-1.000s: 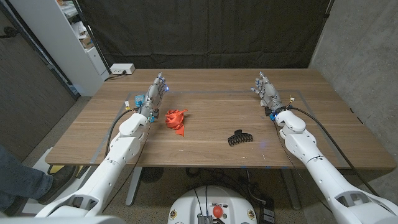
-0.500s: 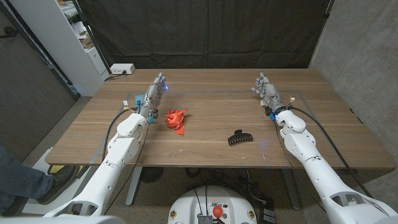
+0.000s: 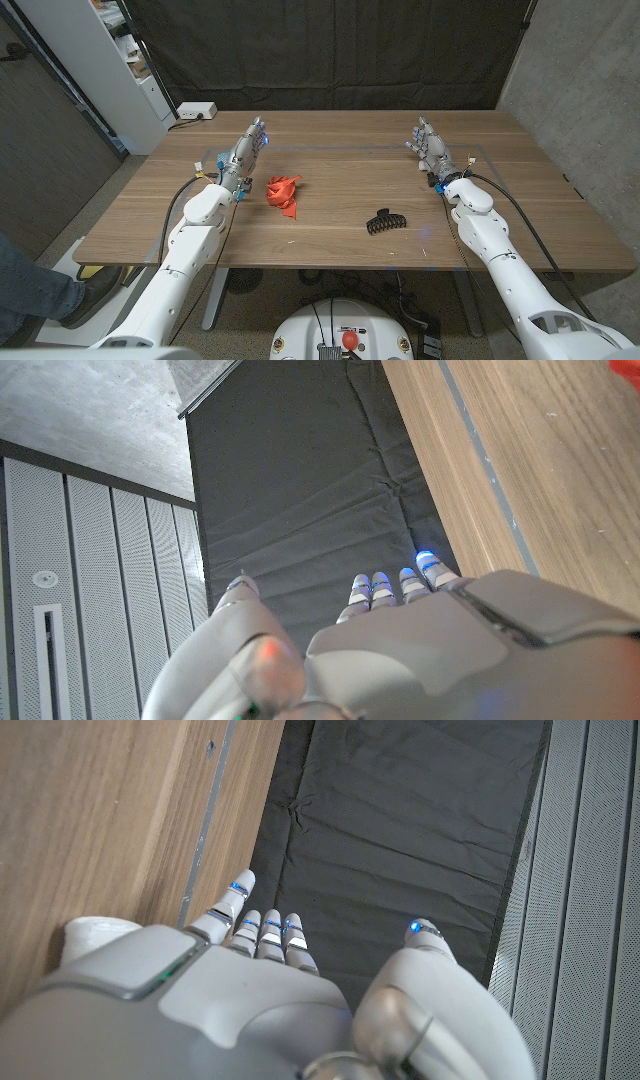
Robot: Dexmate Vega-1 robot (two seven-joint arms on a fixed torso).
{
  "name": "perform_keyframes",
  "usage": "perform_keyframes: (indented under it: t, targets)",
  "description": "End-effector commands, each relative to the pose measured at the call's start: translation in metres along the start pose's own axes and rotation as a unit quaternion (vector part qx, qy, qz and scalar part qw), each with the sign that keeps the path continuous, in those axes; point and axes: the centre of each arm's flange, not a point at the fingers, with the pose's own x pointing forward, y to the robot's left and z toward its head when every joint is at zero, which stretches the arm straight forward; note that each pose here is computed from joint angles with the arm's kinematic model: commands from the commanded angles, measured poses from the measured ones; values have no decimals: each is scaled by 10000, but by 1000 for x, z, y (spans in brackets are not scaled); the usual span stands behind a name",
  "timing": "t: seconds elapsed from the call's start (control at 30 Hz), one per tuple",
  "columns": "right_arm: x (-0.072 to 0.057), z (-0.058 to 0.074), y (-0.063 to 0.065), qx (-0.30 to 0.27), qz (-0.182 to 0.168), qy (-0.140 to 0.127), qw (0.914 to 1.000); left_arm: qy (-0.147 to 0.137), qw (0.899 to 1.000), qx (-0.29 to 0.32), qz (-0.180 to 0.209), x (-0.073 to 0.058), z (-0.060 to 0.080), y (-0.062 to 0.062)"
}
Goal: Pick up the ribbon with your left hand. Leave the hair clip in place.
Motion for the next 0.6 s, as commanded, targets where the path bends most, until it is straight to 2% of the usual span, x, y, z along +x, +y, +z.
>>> perform_keyframes:
  t: [0.03,0.3,0.6]
  targets:
    - [-3,-2,1,10,-47,24,10000,-160,9997,193,49,-15,11,3]
    - [-4,-2,0,35,-77,29,10000,-280,9991,305,103,-24,14,3]
    - [-5,-2,0,3,-125,26,9999,-384,9985,364,139,-29,16,4]
